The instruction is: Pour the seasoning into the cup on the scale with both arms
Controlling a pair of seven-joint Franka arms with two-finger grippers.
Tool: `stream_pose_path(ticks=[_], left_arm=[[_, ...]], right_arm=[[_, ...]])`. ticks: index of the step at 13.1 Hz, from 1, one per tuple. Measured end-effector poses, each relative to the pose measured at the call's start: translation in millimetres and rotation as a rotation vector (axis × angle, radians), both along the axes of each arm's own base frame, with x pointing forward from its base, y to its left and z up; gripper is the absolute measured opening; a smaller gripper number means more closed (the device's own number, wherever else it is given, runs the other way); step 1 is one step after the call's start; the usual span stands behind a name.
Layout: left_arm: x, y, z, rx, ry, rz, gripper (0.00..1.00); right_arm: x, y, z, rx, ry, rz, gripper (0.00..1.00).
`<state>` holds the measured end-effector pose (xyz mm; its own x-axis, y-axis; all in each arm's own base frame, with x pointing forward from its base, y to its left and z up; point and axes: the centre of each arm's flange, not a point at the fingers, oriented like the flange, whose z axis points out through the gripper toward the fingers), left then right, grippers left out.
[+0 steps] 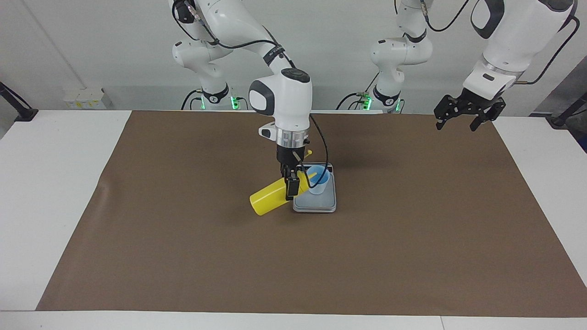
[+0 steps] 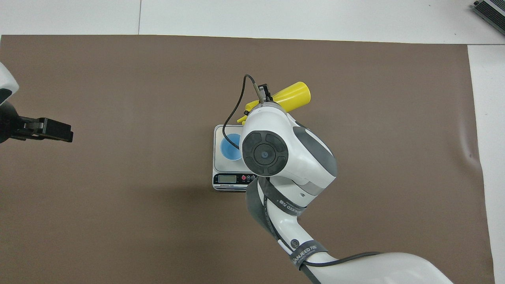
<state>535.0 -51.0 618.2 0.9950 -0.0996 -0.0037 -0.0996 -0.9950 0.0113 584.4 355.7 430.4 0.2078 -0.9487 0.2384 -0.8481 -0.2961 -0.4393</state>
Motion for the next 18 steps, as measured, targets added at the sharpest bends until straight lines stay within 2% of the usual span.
stream_pose_path(ticks=[6,9,11,14,18], left_arm=[[0.0,0.0,0.0,0.0,0.0,0.0,1.0],[0.0,0.0,0.0,0.0,0.0,0.0,1.0],[0.0,0.0,0.0,0.0,0.0,0.0,1.0],[0.0,0.0,0.0,0.0,0.0,0.0,1.0],[0.0,0.0,0.0,0.0,0.0,0.0,1.0]], right_arm=[[-22.6,23.2,-8.8,-0.149,-0.068,0.134,0.51],[-34.0,30.8,-18.6,-0.317,-0.126,0.221,0.51],[-40.3,35.2,-24.4,-0.395,-0.157,0.263,0.51],[-42.5,35.1,-25.1,-0.491,-0.21,0.265,0.51],[-70.2,64.2,-40.6,-0.54,-0.276,0.243,0.51]])
